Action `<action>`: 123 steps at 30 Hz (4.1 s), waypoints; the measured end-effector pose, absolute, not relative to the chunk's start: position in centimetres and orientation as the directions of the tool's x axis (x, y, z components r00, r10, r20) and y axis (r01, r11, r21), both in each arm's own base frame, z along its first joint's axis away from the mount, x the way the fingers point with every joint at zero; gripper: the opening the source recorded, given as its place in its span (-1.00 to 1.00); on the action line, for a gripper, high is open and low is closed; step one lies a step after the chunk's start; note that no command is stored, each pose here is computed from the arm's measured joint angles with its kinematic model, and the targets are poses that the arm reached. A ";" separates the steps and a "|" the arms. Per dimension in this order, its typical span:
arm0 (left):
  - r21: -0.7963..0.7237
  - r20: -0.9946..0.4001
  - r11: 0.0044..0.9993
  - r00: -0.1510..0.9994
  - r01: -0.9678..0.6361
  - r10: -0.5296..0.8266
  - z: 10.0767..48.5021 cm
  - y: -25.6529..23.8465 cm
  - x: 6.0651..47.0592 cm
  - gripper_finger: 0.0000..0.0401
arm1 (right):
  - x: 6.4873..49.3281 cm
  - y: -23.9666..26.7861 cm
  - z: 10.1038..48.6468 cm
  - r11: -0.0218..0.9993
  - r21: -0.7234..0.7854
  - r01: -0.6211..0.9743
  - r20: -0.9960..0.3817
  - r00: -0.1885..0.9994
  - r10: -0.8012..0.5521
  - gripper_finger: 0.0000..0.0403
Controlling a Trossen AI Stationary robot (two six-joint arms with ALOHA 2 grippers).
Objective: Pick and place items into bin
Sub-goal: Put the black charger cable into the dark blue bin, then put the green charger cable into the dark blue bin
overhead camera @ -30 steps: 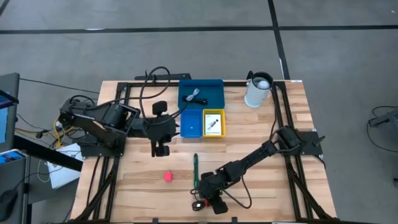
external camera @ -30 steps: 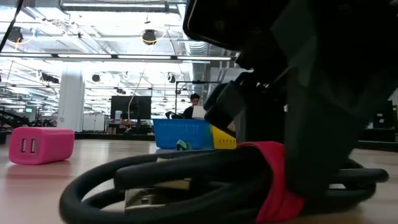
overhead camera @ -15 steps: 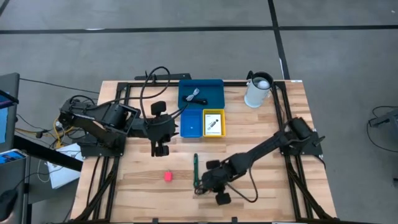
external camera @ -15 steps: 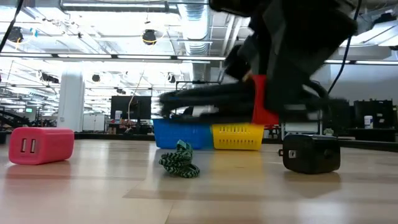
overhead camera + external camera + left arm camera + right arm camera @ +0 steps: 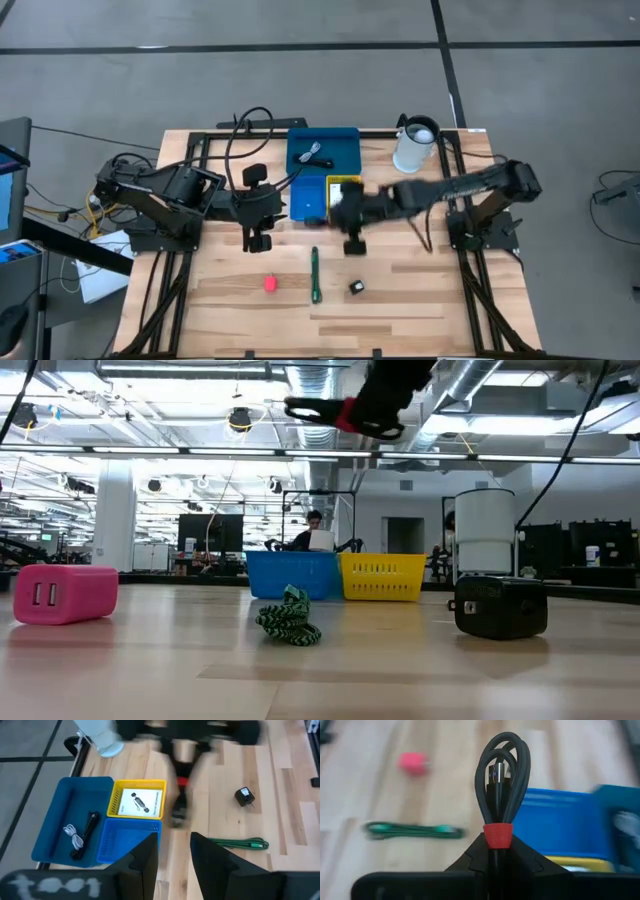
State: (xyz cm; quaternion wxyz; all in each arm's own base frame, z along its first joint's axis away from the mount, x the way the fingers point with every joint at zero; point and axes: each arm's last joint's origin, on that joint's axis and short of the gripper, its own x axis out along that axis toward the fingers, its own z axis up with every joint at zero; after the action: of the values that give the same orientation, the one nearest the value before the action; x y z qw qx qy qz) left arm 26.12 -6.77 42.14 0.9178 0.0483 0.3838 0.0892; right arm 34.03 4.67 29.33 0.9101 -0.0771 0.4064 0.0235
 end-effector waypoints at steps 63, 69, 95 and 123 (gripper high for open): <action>0.397 -0.793 0.877 0.581 0.270 0.181 41.0 -6.6 25.2 -0.48 | 35.3 -10.0 28.0 0.992 -0.063 0.105 -0.971 0.224 -0.085 0.07; 0.486 -0.834 0.716 0.512 0.501 0.209 38.1 -6.8 26.2 -0.48 | 34.1 -4.1 28.8 0.997 -0.029 0.075 -0.999 0.036 -0.032 0.07; 0.362 -0.825 0.694 0.561 0.623 -0.073 26.9 -3.3 31.2 -0.68 | 24.8 13.5 32.1 0.939 -0.343 0.026 -0.926 0.156 -0.343 0.06; 0.422 -0.853 0.439 0.511 0.793 -0.103 19.5 -9.9 35.2 -0.35 | 17.6 18.8 29.8 0.921 -0.298 0.251 -0.863 0.343 -0.372 0.06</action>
State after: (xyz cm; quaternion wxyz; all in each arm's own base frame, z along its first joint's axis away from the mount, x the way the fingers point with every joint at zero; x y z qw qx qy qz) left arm 35.20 -9.86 19.53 0.7511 0.4374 0.3943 -0.2983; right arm 17.59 18.79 29.83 0.8174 -0.0562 0.5407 -0.1906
